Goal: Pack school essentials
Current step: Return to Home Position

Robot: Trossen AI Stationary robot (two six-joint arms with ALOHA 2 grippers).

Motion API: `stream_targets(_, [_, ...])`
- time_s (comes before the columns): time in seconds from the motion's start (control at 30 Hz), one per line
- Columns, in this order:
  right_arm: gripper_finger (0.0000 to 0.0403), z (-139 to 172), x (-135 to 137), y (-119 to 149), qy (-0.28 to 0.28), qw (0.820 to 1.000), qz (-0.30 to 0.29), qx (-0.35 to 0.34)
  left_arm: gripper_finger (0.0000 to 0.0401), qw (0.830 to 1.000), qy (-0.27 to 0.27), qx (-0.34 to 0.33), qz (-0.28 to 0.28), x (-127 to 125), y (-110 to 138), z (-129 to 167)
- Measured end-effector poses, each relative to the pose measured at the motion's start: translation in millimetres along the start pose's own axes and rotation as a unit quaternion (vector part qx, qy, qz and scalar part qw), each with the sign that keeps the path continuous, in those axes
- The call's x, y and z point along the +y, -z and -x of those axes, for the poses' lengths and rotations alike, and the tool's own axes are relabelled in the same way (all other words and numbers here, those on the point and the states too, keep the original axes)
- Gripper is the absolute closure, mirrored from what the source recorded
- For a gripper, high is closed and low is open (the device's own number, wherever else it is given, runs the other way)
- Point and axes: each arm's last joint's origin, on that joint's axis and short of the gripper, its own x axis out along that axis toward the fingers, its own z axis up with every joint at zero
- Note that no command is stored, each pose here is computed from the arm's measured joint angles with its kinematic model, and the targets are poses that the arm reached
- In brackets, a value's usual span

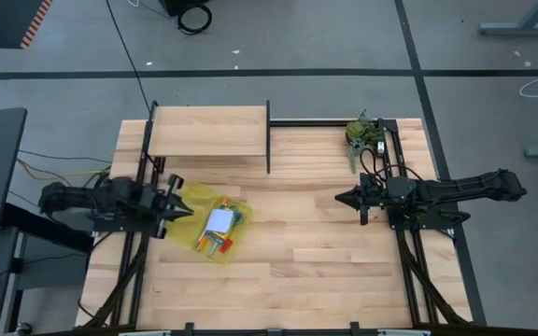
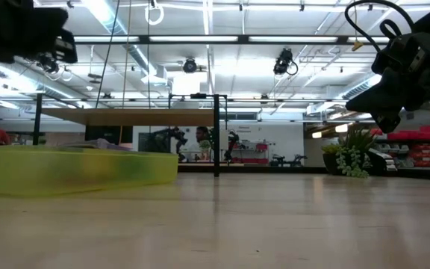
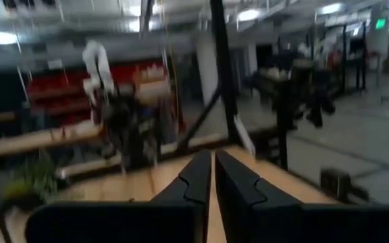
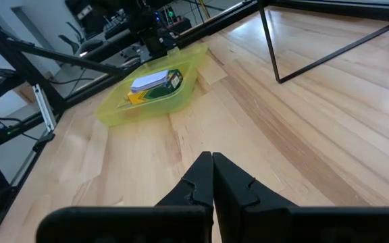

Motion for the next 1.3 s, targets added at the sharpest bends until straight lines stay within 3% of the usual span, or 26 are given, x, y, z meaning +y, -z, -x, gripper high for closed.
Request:
stream_targets(0.23, [0.0393,0,0,0,0.0,1.0,0.0,0.0,0.0365,0.998,0.005,0.067,0.015,-1,13,1])
stream_targets(0.53, [0.0393,0,0,0,0.0,1.0,0.0,0.0,0.0378,0.997,0.005,0.069,0.016,-1,14,1])
stream_targets(0.9, [0.0393,0,0,0,0.0,1.0,0.001,0.0,0.0366,0.997,0.005,0.07,0.017,-1,14,1])
stream_targets(1.03, [0.0393,0,-1,0,0.01,0.993,0.119,-0.004,0.0372,0.997,0.005,0.07,0.017,-1,14,1])
stream_targets(1.13, [0.0393,0,-1,-2,0.028,0.975,0.22,-0.018,0.0377,0.997,0.005,0.07,0.017,-1,14,1])
stream_targets(1.3, [0.0393,0,0,-5,0.038,0.943,0.33,-0.026,0.0374,0.997,0.005,0.07,0.017,-1,14,1])
